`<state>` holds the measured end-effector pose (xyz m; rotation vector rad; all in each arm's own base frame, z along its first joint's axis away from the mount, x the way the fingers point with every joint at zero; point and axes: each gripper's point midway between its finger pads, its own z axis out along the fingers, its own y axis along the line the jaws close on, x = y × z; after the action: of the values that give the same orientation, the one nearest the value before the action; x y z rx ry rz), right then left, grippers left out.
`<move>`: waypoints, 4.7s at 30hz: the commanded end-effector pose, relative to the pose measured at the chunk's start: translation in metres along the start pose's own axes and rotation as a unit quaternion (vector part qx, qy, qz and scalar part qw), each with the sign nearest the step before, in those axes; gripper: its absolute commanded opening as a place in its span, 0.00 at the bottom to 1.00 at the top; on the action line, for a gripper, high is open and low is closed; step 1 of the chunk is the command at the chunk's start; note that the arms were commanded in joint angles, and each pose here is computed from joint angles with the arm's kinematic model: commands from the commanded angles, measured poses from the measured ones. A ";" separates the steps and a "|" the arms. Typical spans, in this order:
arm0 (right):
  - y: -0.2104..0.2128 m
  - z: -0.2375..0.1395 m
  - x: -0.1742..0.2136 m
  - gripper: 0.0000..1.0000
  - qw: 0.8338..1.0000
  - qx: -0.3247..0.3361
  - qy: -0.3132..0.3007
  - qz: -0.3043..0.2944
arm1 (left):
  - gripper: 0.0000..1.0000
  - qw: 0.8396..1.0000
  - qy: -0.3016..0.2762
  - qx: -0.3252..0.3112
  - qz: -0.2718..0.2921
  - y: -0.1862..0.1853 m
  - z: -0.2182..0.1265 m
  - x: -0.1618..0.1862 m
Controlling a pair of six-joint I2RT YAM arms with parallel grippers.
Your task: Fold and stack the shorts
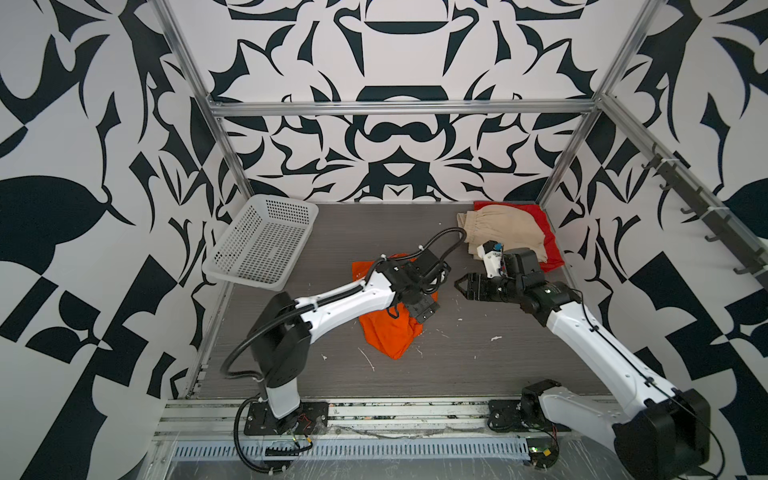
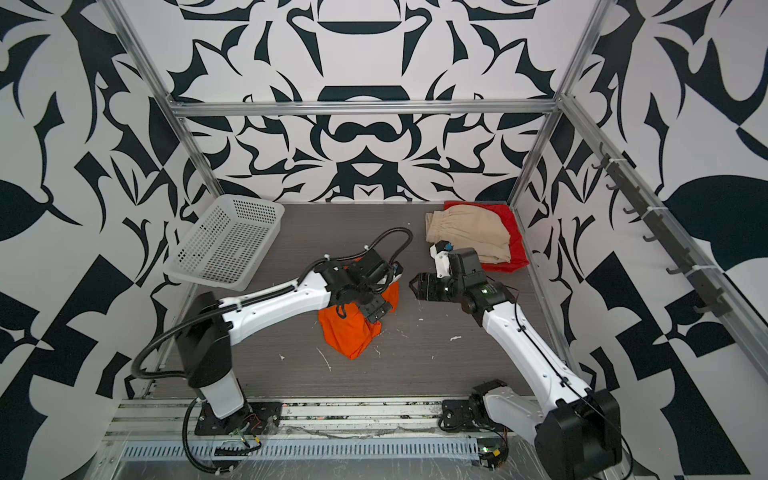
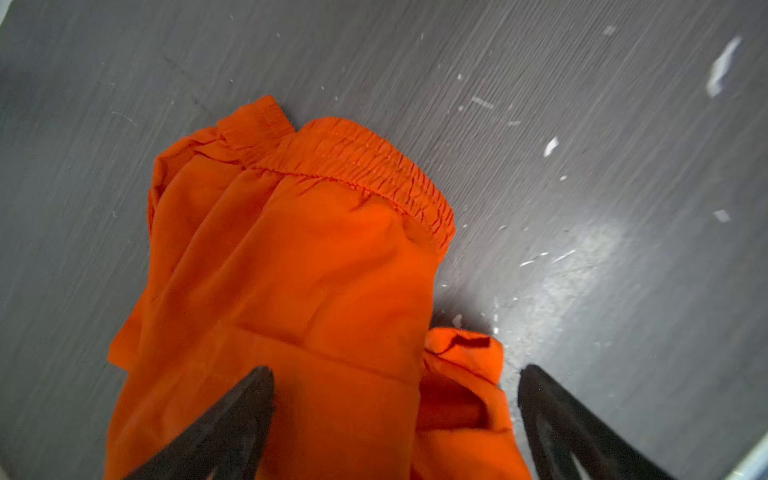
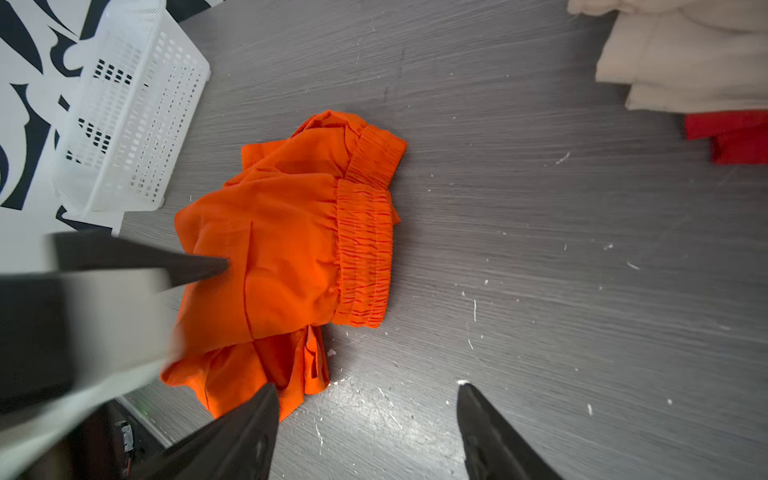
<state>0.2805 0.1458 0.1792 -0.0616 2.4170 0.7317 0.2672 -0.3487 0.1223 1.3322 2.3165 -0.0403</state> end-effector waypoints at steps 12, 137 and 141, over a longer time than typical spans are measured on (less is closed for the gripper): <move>0.000 -0.016 -0.010 0.72 0.995 -0.007 -0.090 -0.045 | 0.11 0.995 0.062 -0.078 0.019 0.040 0.017 0.017; 0.199 -0.136 -0.199 0.00 0.931 0.074 -0.285 -0.217 | 0.22 0.861 -0.255 -0.047 -0.437 0.051 -0.003 0.069; 0.210 -0.144 -0.195 0.00 0.928 0.041 -0.287 -0.234 | 0.03 0.873 -0.264 -0.069 -0.404 0.060 -0.029 0.069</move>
<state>0.3358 0.2293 0.4392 -0.3382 1.9097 0.2647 0.2738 -0.2638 0.1041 0.1490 2.2163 -0.4683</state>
